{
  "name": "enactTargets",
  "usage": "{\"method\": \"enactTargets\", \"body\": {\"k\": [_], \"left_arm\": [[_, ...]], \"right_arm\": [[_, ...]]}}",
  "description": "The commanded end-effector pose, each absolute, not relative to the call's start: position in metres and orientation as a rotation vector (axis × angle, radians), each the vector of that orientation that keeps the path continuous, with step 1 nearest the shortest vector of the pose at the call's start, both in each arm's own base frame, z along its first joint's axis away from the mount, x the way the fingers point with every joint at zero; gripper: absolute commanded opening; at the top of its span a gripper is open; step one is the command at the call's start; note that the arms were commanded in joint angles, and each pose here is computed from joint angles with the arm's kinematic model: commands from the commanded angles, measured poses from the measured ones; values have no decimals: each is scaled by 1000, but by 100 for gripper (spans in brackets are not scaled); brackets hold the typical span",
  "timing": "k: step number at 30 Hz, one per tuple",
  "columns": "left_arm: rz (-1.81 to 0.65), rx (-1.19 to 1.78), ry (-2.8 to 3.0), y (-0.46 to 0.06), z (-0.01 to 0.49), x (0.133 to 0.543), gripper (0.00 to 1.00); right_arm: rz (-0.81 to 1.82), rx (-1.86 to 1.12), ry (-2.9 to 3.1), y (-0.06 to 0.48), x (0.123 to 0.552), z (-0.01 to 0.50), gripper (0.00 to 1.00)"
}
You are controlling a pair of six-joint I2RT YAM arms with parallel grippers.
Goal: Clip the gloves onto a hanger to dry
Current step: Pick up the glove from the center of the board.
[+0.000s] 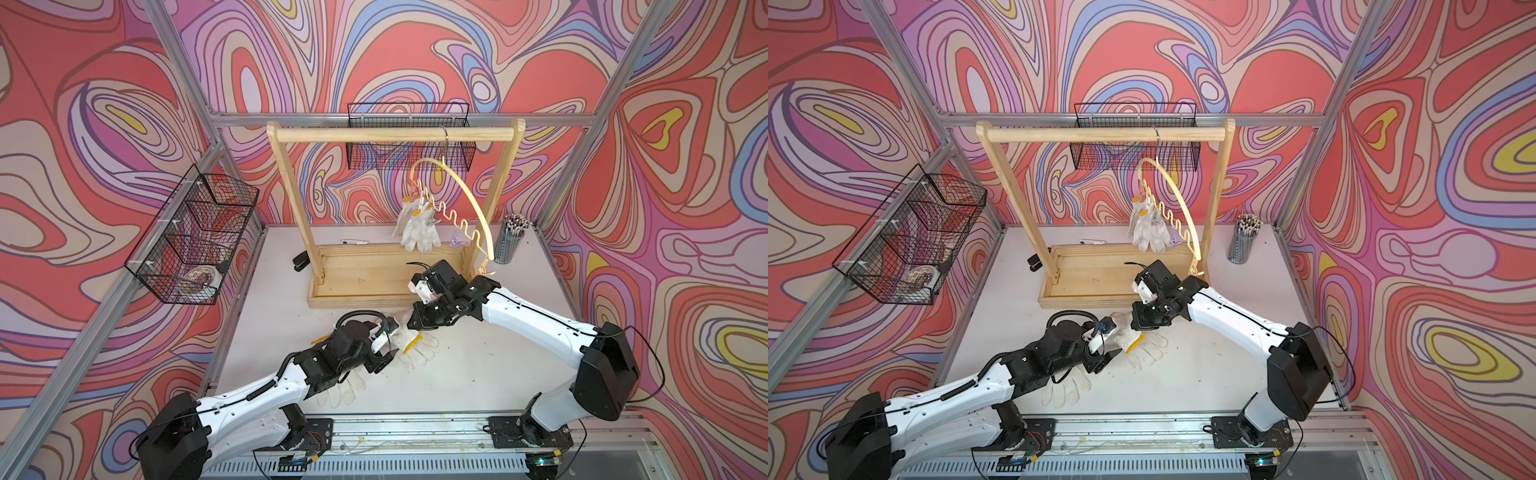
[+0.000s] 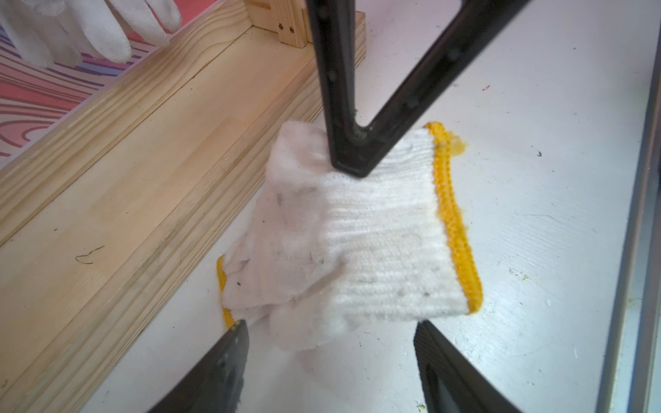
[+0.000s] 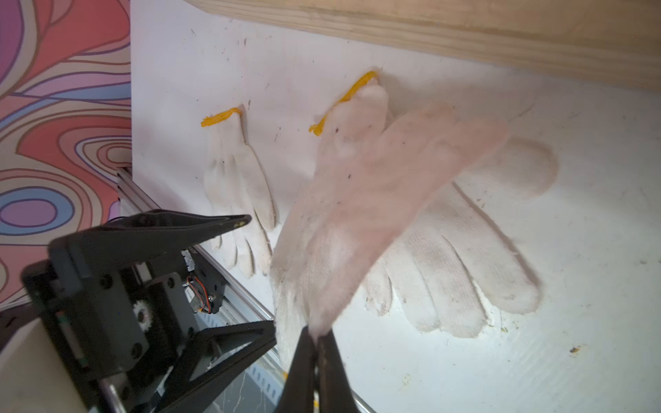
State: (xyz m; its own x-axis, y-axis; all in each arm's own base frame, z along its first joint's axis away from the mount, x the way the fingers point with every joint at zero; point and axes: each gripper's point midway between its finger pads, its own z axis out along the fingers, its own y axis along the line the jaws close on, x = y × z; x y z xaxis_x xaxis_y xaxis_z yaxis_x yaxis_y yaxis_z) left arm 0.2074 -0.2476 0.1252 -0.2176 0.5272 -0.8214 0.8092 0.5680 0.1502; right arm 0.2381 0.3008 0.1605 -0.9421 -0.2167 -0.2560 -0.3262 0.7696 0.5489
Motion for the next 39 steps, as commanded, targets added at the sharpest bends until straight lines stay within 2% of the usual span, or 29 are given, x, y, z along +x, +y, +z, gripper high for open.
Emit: {"method": "enactTargets", "body": {"k": [1, 5, 15, 21, 26, 29, 33, 39], "left_arm": [[-296, 1094, 1776, -249, 151, 215, 77], [-281, 1111, 1684, -254, 169, 211, 77], [-149, 1220, 1480, -282, 206, 203, 66], [-146, 1241, 1444, -286, 214, 195, 49], [-146, 1247, 1452, -283, 212, 191, 40], [-153, 1243, 1456, -282, 213, 191, 32], [-141, 1255, 1470, -280, 210, 191, 10], [-142, 1245, 1466, -280, 212, 191, 10]], "right_arm": [[971, -402, 2734, 301, 238, 187, 0], [981, -353, 2724, 293, 237, 195, 0], [1028, -299, 2702, 292, 233, 212, 0], [1044, -275, 2706, 292, 234, 211, 0], [1059, -263, 2700, 289, 234, 215, 0], [1081, -251, 2696, 288, 234, 215, 0], [1110, -242, 2688, 289, 235, 215, 0], [1141, -255, 2697, 291, 233, 212, 0]]}}
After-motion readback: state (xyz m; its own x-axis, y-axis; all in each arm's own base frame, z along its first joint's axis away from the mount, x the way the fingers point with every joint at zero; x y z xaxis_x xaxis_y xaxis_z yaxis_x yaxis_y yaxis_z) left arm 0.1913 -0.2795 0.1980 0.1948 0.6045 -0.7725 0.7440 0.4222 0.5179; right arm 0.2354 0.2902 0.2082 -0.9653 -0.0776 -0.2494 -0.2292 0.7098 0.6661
